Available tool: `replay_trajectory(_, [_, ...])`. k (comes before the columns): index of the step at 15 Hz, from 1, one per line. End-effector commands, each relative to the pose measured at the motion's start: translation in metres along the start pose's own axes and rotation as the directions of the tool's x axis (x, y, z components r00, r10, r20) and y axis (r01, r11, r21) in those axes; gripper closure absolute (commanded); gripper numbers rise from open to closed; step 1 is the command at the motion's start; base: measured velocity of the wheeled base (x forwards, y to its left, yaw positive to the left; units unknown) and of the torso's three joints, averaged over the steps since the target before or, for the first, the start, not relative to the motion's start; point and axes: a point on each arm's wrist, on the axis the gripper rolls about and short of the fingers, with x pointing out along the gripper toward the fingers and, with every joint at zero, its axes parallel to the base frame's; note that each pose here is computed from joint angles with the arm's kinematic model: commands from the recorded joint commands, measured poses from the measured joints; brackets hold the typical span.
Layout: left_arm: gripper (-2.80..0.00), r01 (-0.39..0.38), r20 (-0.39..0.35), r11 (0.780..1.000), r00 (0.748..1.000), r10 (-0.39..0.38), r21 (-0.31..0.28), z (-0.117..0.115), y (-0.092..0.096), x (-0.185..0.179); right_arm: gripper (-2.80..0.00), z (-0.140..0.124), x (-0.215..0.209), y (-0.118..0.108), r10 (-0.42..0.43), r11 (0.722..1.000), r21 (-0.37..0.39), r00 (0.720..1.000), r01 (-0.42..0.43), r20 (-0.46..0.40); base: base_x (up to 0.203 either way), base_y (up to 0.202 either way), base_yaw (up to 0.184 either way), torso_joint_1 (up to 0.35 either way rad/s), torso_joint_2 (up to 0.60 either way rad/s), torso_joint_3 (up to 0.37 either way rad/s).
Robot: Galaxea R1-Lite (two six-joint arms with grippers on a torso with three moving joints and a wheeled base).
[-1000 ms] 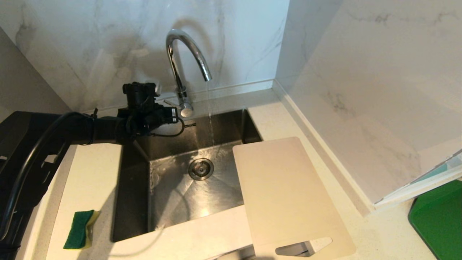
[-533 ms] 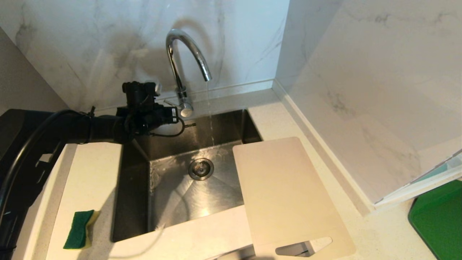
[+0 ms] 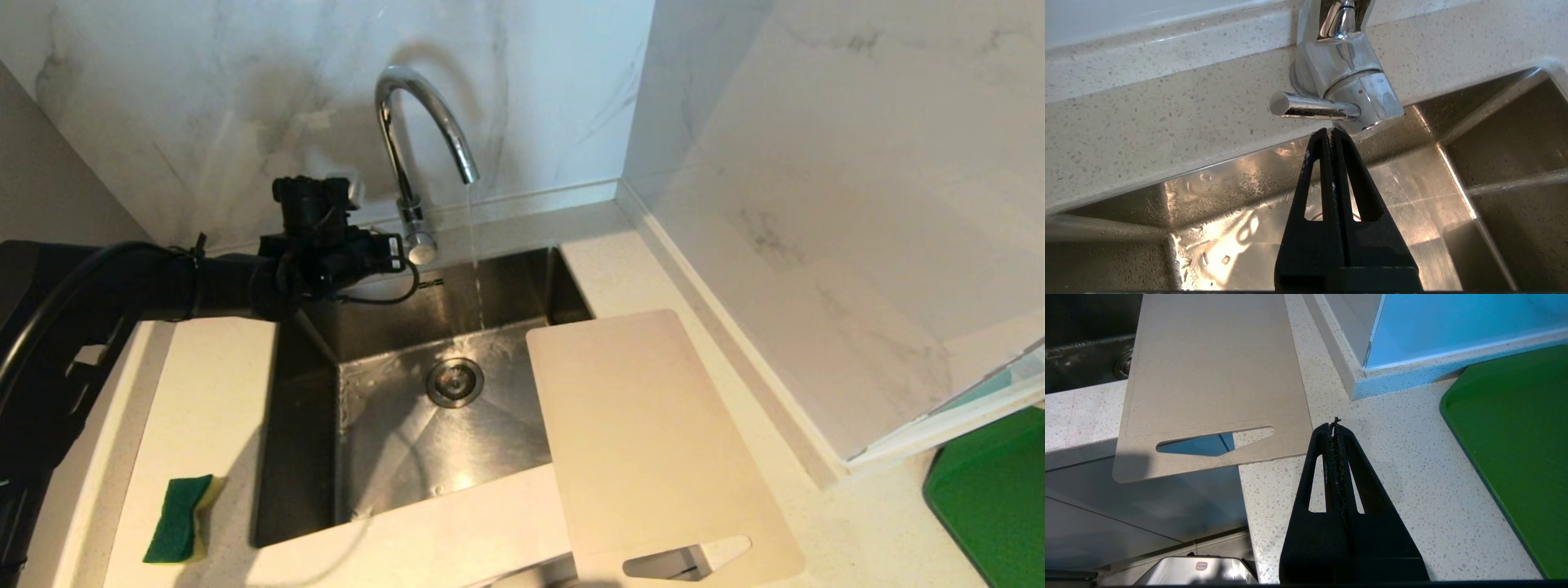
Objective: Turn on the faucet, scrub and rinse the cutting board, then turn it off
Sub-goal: Turn off the tap
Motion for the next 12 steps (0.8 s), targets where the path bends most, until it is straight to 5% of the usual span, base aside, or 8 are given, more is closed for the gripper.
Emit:
replay_trajectory(1, [0.0,-0.003,0.008,1.0,1.0,0.003,-0.003,0.0011,0.0004,0.0007,0.0,0.0,0.0,0.0,0.001,1.0,0.0,1.0,-0.001,0.001,0.0,0.0,0.0,0.0,0.0,0.0])
replay_trajectory(12, [0.0,-0.004,0.034,1.0,0.999,0.004,-0.01,0.0035,0.0101,0.0084,0.0,0.0,0.0,0.0,0.001,1.0,0.0,1.0,-0.001,0.001,0.0,0.0,0.0,0.0,0.0,0.0])
